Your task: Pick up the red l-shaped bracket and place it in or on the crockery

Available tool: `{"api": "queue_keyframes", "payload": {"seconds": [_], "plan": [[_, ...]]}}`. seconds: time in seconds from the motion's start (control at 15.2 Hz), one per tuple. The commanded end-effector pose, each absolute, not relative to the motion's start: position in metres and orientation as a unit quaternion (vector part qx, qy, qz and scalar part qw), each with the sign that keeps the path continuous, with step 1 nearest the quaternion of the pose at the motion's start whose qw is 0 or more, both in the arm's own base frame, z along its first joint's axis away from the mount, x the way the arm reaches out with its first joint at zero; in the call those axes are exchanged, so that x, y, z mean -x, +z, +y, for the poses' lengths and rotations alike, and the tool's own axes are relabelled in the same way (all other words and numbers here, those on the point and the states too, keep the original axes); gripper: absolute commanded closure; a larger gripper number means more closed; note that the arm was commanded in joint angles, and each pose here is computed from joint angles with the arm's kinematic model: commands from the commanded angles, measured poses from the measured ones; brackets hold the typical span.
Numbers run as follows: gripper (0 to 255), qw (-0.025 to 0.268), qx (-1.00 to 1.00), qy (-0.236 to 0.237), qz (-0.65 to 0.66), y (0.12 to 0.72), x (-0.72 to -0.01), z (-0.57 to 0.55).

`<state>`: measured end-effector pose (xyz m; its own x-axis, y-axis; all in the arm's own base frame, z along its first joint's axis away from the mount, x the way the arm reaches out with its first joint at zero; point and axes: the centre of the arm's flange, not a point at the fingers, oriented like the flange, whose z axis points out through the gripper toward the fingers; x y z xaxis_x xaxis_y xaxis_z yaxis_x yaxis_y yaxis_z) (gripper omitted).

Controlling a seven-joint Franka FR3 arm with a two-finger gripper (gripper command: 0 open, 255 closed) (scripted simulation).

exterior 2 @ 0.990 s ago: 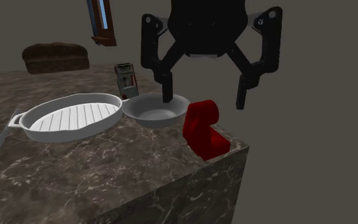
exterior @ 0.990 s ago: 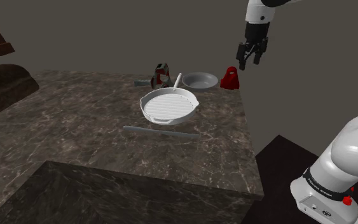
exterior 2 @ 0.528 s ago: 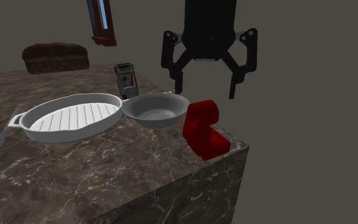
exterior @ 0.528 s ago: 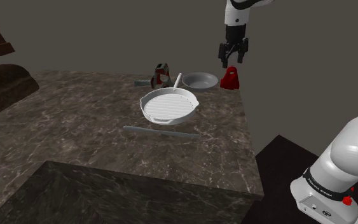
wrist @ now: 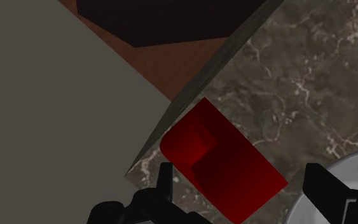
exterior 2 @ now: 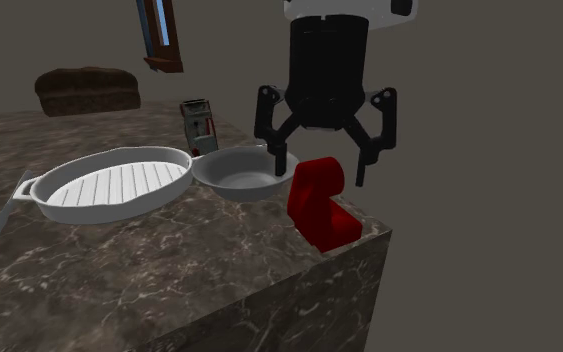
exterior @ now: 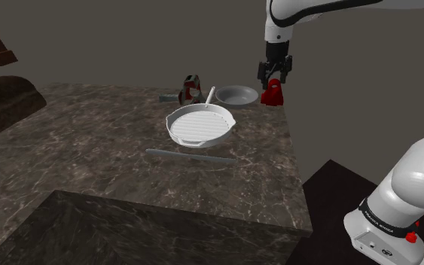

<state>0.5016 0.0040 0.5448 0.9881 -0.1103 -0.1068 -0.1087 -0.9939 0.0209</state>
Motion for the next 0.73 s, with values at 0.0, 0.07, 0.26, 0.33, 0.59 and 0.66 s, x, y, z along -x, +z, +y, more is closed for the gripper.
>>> {"api": "queue_keyframes", "payload": {"seconds": [0.0, 0.07, 0.26, 0.33, 0.59, 0.66], "plan": [[0, 0.007, -0.997, -0.054, -0.055, 0.5433, -0.5017, 0.0038], [0, 0.007, -0.997, -0.054, -0.055, 0.5433, -0.5017, 0.0038], [0, 0.007, -0.997, -0.054, -0.055, 0.5433, -0.5017, 0.0038], [0, 0.007, -0.997, -0.054, -0.055, 0.5433, -0.5017, 0.0038], [255, 0.007, -0.997, -0.054, -0.055, 0.5432, -0.5018, 0.0038], [255, 0.007, -0.997, -0.054, -0.055, 0.5433, -0.5015, 0.0038]]}}
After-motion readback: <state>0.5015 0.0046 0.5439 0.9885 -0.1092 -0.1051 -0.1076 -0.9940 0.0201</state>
